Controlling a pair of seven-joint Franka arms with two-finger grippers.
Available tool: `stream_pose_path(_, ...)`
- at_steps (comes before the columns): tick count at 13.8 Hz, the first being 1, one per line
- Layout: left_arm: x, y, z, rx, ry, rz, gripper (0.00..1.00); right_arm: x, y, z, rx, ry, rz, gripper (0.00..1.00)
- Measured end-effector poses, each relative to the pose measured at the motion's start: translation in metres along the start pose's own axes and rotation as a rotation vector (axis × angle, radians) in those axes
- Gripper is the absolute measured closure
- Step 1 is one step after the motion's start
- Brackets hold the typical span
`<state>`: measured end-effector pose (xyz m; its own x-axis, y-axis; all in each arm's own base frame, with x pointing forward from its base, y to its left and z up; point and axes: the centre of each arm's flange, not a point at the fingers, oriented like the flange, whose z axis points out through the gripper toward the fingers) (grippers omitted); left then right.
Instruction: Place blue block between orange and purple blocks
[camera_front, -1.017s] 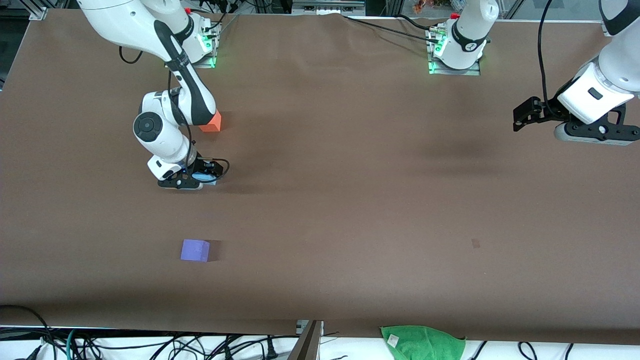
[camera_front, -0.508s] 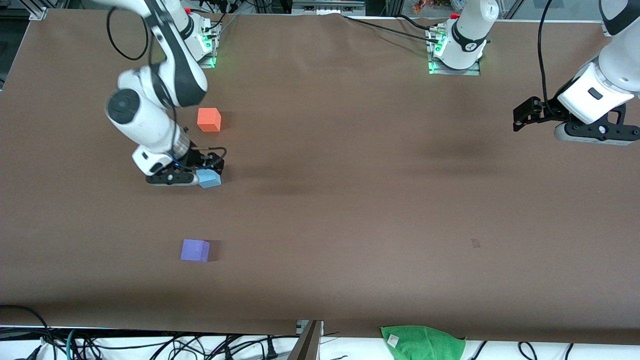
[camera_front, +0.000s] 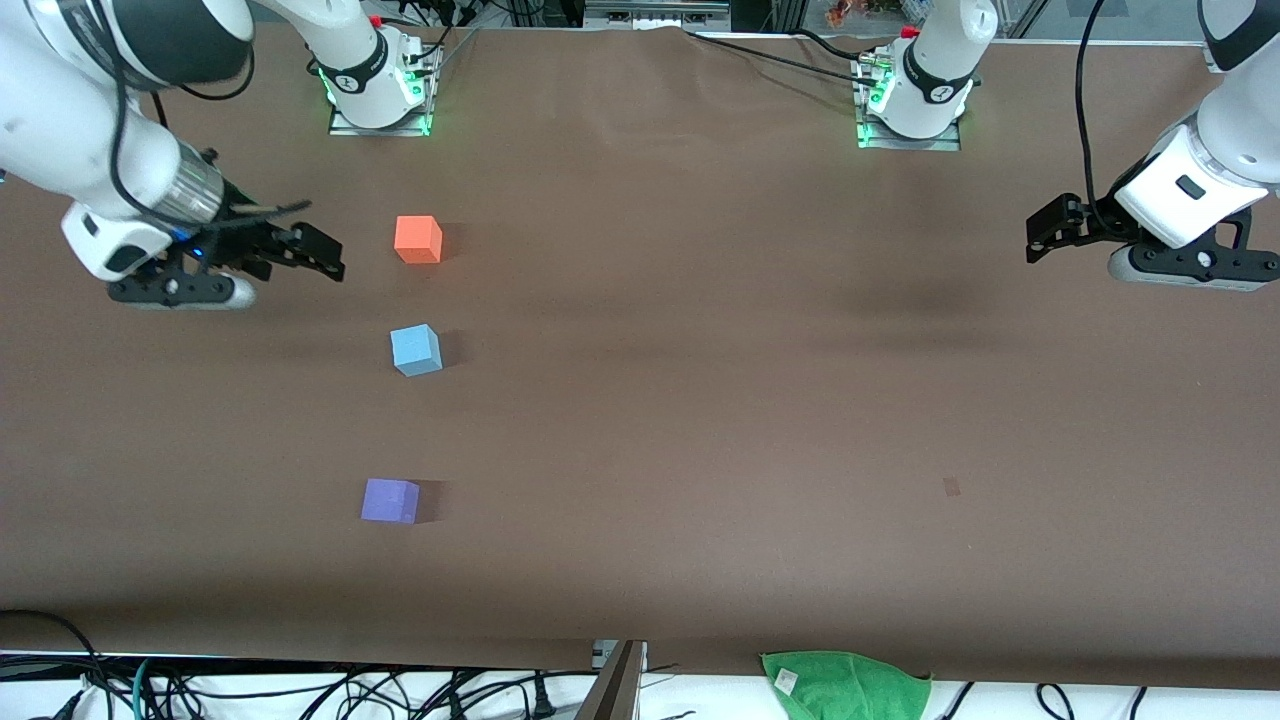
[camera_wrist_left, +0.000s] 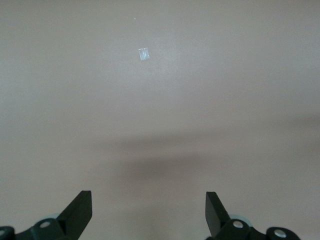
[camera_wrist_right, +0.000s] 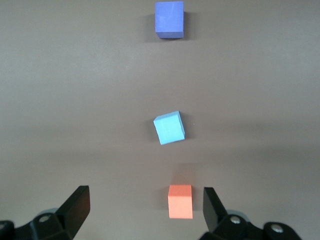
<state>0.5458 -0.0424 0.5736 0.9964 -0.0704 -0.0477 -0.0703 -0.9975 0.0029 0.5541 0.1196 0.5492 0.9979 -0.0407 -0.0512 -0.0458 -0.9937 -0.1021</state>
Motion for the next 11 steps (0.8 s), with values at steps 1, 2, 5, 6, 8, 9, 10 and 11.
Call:
stream_pose_path(1,0.000,0.000,0.000,0.000,0.000,0.000,0.00,-0.006,0.007,-0.010,-0.021,0.002,0.000,0.00)
stream_pose_path(2,0.000,0.000,0.000,0.000,0.000,0.000,0.00,-0.011,0.017,-0.020,-0.043,0.003,-0.006,0.00)
stream_pose_path(5,0.000,0.000,0.000,0.000,0.000,0.000,0.00,-0.019,0.055,-0.044,-0.047,-0.003,-0.052,0.00)
stream_pose_path(6,0.000,0.000,0.000,0.000,-0.001,0.000,0.00,-0.018,0.066,-0.049,-0.044,0.002,-0.060,0.00)
stream_pose_path(8,0.000,0.000,0.000,0.000,-0.002,0.000,0.00,-0.017,0.078,-0.050,-0.043,-0.001,-0.062,0.00)
stream_pose_path(9,0.000,0.000,0.000,0.000,-0.002,0.000,0.00,-0.017,0.079,-0.049,-0.044,-0.008,-0.072,0.00)
stream_pose_path(10,0.000,0.000,0.000,0.000,-0.002,0.000,0.00,-0.019,0.074,-0.048,-0.047,-0.017,-0.084,0.00)
stream_pose_path(11,0.000,0.000,0.000,0.000,-0.002,0.000,0.00,-0.021,0.064,-0.048,-0.052,-0.018,-0.102,0.00)
